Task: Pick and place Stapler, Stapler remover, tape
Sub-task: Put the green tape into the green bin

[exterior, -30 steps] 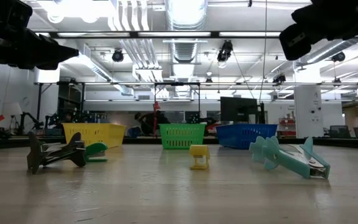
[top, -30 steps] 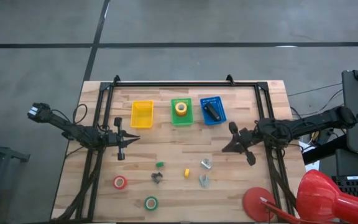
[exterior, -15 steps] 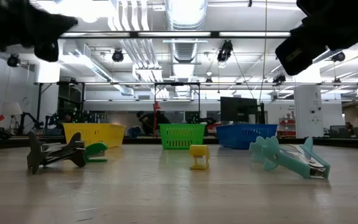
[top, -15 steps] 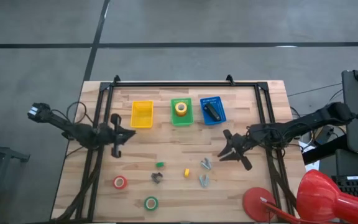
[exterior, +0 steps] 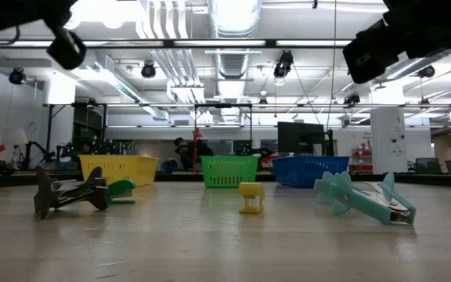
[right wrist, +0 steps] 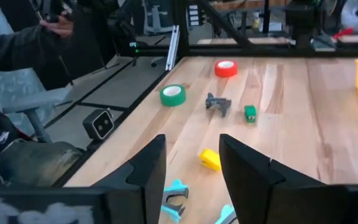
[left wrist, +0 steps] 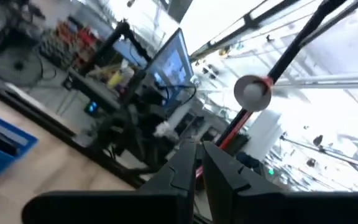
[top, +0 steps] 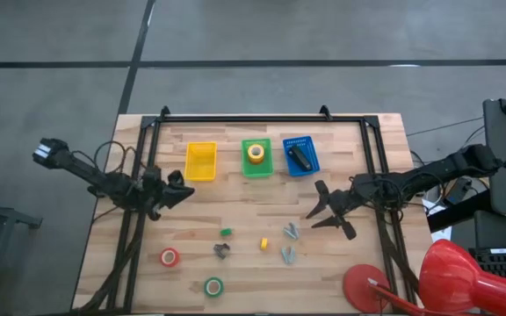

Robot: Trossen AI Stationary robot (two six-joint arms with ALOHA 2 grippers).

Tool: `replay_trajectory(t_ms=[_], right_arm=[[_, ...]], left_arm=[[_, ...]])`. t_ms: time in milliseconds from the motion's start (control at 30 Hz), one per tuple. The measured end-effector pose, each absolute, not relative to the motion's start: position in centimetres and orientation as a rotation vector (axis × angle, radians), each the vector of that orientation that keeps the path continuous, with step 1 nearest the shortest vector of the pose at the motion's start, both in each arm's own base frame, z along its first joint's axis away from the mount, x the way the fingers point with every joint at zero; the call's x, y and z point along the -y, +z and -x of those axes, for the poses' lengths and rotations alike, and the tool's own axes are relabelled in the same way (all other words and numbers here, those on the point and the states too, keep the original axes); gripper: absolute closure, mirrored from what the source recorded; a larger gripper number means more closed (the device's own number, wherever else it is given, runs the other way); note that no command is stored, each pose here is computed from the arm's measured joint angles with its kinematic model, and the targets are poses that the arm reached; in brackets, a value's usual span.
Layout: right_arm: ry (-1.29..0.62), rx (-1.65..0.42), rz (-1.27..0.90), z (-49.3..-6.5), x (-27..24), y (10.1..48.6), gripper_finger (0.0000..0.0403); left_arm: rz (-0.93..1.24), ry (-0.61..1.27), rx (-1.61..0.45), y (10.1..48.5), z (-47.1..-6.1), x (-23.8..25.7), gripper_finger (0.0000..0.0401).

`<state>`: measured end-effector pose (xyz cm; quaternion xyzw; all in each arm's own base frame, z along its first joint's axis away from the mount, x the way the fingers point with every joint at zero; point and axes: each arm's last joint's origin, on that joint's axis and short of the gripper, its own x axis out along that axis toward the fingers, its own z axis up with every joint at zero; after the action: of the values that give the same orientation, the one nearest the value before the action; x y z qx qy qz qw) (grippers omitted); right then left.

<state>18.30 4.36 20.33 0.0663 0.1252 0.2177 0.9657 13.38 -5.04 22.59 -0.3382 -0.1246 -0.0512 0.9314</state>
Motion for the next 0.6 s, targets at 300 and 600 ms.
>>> replay_trajectory(t_ms=[300, 600], right_arm=[[0.447, -0.222, -0.089, -18.5, -4.4, 21.0, 0.028], [0.445, -0.226, -0.098, -18.5, -4.4, 21.0, 0.0291]], left_arm=[[0.727, -0.069, -0.251, 24.2, -20.6, 10.1, 0.035], [0.726, 0.082, -0.751, 24.7, -28.1, 16.0, 0.022]])
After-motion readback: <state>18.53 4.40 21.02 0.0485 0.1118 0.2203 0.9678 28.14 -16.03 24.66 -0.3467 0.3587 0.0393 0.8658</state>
